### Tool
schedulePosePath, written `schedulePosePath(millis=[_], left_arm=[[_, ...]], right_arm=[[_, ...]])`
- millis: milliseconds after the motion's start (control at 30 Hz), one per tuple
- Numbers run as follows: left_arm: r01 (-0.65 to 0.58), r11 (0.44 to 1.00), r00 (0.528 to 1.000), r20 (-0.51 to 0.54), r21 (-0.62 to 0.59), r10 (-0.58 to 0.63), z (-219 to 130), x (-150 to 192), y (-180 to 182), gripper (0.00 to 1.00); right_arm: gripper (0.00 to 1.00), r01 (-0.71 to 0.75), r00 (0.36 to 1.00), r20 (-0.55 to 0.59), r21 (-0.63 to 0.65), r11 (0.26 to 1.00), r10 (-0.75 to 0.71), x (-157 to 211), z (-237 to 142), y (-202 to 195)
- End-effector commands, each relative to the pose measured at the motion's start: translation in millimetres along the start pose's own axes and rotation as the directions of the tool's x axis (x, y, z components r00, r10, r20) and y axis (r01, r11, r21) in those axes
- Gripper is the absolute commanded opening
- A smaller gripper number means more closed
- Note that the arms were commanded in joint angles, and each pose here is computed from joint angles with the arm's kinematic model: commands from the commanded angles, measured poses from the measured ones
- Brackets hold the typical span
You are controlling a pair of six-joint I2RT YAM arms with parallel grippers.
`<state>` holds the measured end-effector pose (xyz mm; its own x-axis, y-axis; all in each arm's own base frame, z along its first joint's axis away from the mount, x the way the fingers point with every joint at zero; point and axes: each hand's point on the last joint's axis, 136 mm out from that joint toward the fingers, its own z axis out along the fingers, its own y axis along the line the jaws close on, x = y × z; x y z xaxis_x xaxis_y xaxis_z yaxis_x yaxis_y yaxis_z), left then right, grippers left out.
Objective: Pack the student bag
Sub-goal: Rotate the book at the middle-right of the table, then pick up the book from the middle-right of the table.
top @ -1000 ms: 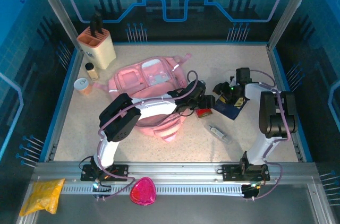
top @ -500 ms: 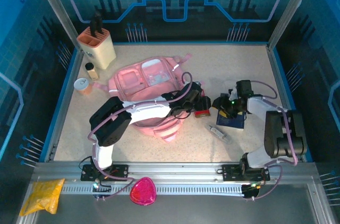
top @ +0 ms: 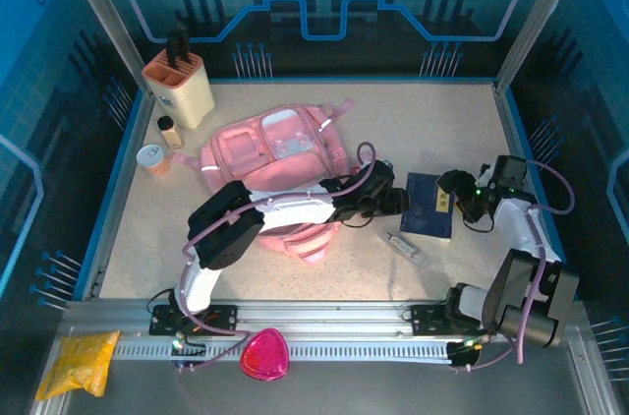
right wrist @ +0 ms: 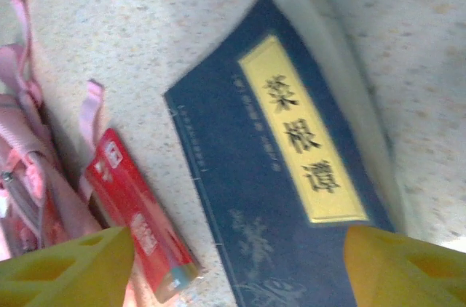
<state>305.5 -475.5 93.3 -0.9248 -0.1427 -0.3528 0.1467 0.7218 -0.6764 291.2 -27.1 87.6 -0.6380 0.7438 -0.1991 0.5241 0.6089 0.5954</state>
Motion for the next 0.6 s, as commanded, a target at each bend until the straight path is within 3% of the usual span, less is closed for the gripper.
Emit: schedulePosePath(millis=[0, 67, 233, 567], left_arm=[[0.017, 0.998, 0.999, -0.033, 0.052, -0.015, 13.4, 2.2, -16.5, 0.46], [0.018, 0.999, 0.999, -0.047, 0.048, -0.016, 22.3, 4.1, -15.3, 0.44], [0.022, 0.999, 0.998, -0.062, 0.035, -0.019, 36.4, 6.9, -10.5, 0.41], [0.019, 1.000, 0.996, -0.087, -0.020, -0.020, 50.4, 5.9, 12.9, 0.40]], right_arm=[[0.80, -0.057, 0.998, 0.024, 0.081, 0.995, 0.056, -0.6, -4.9, -27.2], [0.82, -0.071, 0.997, 0.038, 0.070, 0.995, 0.069, -3.8, -2.5, -32.6], [0.83, -0.088, 0.993, -0.071, 0.049, 0.995, 0.091, 13.9, 16.9, -39.6], [0.82, -0.014, 0.981, -0.195, -0.025, 1.000, 0.009, 49.0, 33.3, -18.3]])
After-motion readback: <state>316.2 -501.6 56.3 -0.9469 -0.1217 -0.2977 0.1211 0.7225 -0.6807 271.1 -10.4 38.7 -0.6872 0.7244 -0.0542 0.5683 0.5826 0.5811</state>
